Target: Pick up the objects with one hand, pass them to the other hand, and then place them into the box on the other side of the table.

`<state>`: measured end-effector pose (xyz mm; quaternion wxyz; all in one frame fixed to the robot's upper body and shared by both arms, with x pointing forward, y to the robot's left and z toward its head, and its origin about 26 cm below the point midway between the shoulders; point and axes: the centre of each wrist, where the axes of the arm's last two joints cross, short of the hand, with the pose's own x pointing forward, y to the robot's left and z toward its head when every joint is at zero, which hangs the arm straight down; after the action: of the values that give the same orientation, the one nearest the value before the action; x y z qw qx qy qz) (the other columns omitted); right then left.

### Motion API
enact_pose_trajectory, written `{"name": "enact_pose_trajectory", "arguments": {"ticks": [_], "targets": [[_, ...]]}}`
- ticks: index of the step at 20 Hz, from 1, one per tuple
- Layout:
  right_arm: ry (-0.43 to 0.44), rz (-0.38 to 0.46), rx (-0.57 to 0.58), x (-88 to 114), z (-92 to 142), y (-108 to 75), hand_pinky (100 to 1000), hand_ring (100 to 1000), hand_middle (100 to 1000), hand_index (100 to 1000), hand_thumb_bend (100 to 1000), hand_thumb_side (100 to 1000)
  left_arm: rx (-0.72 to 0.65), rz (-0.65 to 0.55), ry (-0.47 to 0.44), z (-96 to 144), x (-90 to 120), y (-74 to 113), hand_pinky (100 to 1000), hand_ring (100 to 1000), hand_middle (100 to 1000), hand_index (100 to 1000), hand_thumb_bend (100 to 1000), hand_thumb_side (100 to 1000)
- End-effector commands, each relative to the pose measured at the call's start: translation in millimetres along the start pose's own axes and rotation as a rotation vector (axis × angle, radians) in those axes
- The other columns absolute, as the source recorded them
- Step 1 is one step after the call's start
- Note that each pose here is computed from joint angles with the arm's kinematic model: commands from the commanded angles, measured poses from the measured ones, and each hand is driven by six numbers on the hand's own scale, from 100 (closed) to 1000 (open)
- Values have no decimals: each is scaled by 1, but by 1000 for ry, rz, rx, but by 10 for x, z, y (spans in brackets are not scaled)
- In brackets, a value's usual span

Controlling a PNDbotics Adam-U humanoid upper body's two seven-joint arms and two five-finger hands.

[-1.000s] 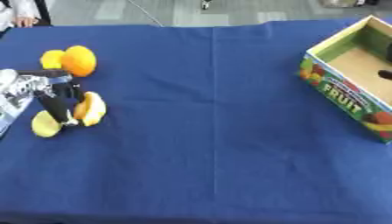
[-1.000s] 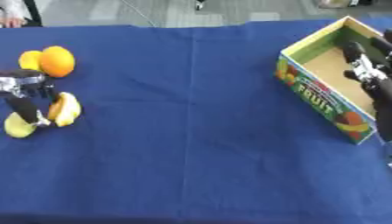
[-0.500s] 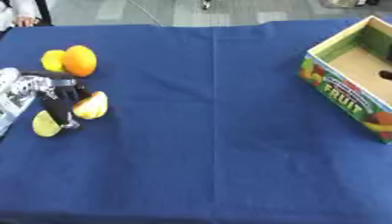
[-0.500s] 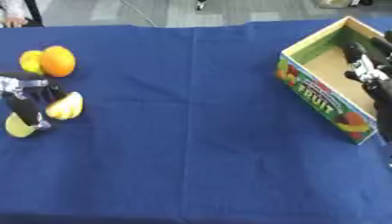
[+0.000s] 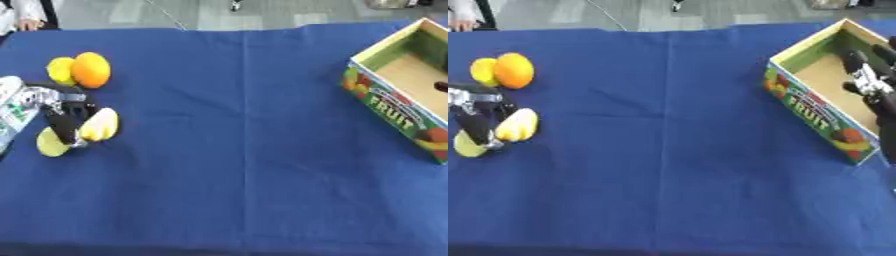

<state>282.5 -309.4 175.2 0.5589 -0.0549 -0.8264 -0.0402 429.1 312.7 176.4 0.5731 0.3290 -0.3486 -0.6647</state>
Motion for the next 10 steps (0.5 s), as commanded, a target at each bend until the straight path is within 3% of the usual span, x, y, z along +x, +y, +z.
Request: {"name": "enact_pose_trajectory", "arguments": {"ticks": [1,7,10], "targets": [[-25,-1,13,79,-6,2,732,838,942,995,475,343,95,-58,24,61,-7,83,742,735,662,707,426,100],[-21,-11,15,76,-4,5,733,837,942,994,473,344,114,-57,0,8,-30,-28,758,747,699,759,490,100],[-17,-15,19,74,-4,11,733,836,941,994,473,344,104,-47,-8,-5,-32,-53,754,743,689,750,463,100]]}}
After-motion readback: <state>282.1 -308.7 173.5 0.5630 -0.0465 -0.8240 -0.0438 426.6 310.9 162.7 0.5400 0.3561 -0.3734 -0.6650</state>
